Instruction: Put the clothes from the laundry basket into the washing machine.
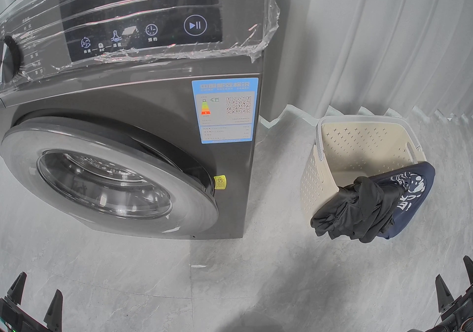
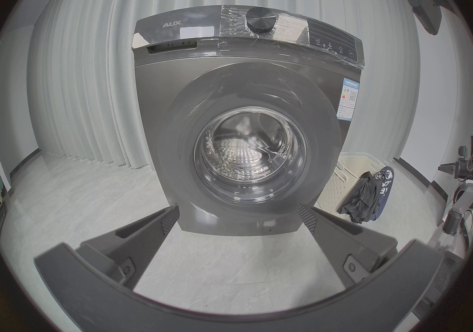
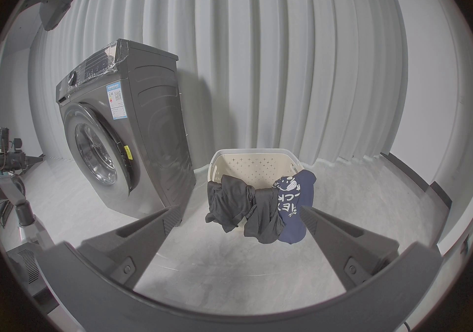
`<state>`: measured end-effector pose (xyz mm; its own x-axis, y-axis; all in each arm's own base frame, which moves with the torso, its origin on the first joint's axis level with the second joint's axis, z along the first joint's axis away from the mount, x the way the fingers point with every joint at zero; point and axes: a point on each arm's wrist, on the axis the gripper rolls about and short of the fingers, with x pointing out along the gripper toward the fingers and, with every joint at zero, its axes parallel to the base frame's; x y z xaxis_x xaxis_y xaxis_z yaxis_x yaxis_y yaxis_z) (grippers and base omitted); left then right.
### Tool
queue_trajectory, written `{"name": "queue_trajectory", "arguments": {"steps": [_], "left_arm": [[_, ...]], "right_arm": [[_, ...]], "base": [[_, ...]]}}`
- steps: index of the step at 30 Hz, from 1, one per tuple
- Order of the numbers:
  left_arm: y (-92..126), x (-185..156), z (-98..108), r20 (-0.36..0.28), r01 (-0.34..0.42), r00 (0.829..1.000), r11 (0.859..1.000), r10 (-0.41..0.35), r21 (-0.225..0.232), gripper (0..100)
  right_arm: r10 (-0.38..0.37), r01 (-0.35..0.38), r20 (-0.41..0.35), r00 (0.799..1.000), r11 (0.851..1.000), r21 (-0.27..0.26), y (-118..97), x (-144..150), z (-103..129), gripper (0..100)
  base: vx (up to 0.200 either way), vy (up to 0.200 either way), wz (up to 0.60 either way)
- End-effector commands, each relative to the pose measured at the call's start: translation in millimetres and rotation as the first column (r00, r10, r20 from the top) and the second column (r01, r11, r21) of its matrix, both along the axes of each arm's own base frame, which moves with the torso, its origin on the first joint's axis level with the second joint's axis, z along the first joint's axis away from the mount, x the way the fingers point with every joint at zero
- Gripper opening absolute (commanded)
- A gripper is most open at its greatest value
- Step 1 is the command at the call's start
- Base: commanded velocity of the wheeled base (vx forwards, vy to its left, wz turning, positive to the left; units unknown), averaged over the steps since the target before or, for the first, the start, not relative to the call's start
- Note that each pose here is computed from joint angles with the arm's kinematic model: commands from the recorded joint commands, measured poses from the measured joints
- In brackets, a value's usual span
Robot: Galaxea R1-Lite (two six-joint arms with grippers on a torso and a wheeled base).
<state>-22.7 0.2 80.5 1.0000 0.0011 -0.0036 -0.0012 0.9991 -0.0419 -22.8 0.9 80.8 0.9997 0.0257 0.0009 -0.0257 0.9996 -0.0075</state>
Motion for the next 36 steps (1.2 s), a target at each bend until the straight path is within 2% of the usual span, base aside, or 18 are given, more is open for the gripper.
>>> {"name": "queue_trajectory", "arguments": {"steps": [1,7,19,25,36], "left_arm": [[0.0,0.3,-4.3,-0.004,0.000,1.000,1.000,0.000,0.001,100],[0.0,0.3,-4.3,-0.004,0.000,1.000,1.000,0.000,-0.001,100],[0.0,0.3,-4.3,-0.004,0.000,1.000,1.000,0.000,-0.001,100],[0.0,0.3,-4.3,-0.004,0.000,1.000,1.000,0.000,-0.001,100],[0.0,0.3,-4.3,-0.004,0.000,1.000,1.000,0.000,-0.001,100]], "right_arm": [[0.000,0.000,-0.015,1.000,1.000,0.000,0.0,1.1,-5.0,100],[0.000,0.000,-0.015,1.000,1.000,0.000,0.0,1.1,-5.0,100],[0.000,0.000,-0.015,1.000,1.000,0.000,0.0,1.1,-5.0,100],[0.000,0.000,-0.015,1.000,1.000,0.000,0.0,1.1,-5.0,100],[0.000,0.000,-0.015,1.000,1.000,0.000,0.0,1.1,-5.0,100]], "base": [[-0.200,0.000,0.00],[0.000,0.000,0.00],[0.000,0.200,0.00],[0.000,0.000,0.00],[0.000,0.200,0.00]]}}
